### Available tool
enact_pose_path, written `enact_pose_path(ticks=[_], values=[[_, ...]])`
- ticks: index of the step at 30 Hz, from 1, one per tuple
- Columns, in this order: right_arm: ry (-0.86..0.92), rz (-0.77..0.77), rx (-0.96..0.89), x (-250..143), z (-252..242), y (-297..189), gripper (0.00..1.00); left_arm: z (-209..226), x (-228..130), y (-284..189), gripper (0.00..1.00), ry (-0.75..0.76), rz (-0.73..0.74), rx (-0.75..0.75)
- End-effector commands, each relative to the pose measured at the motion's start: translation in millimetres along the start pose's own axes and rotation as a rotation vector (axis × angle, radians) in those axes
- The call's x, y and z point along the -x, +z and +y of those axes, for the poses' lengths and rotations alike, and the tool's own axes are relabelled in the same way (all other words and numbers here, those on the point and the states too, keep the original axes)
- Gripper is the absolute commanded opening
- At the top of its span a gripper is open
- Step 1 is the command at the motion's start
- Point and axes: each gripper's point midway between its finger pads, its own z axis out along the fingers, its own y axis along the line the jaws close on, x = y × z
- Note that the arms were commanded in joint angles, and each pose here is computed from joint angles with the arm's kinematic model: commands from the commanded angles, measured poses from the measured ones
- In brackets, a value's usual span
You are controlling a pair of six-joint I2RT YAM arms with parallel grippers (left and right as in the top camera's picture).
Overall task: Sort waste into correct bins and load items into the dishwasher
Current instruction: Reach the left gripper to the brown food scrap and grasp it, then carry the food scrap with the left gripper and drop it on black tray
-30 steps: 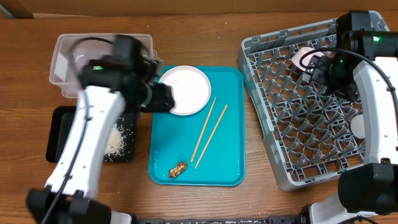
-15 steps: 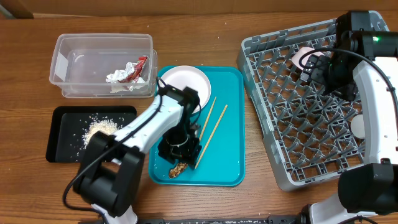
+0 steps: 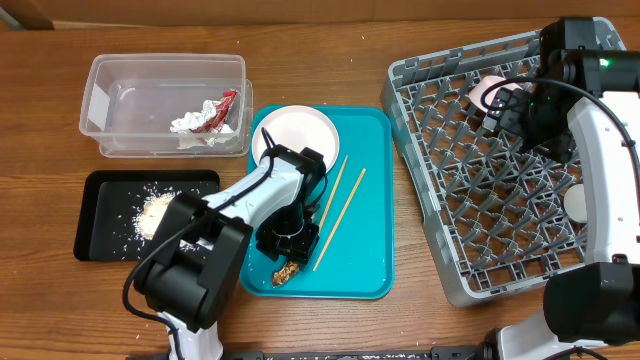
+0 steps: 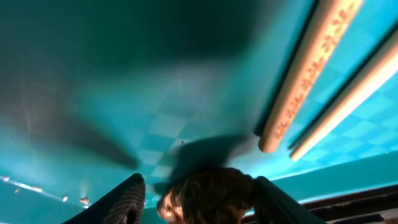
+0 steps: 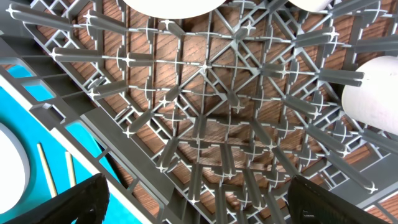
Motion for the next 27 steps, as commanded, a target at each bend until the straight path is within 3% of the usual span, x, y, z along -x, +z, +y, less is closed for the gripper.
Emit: enact_pose_path(ticks=[1,4,8,15,19,27], values=[[-0.002,-0.005,0.008,2,1,-1,0.94,4,-6,12,0.45,-0.014,0.037,0.026],[-0.002,-0.006,0.008,2,1,-1,0.94,4,-7,12,0.23,-0.014,0.040,0.026],[-0.002,-0.005,0.008,2,1,-1,0.94,4,-6,12,0.04,-0.022,0.038,0.025],[-0.002,-0.005,0.007,2,1,-1,0.94,5,7,-9,0.04,-0.064,-0.034,0.010],[-0.002,-0.005,0.007,2,1,-1,0.94,16,21,-54,0.04,-0.111,-0.193,-0.030],[-0.002,-0.005,0.008,2,1,-1,0.94,120,9,-124,0.04,-0.436,-0.464,0.035]])
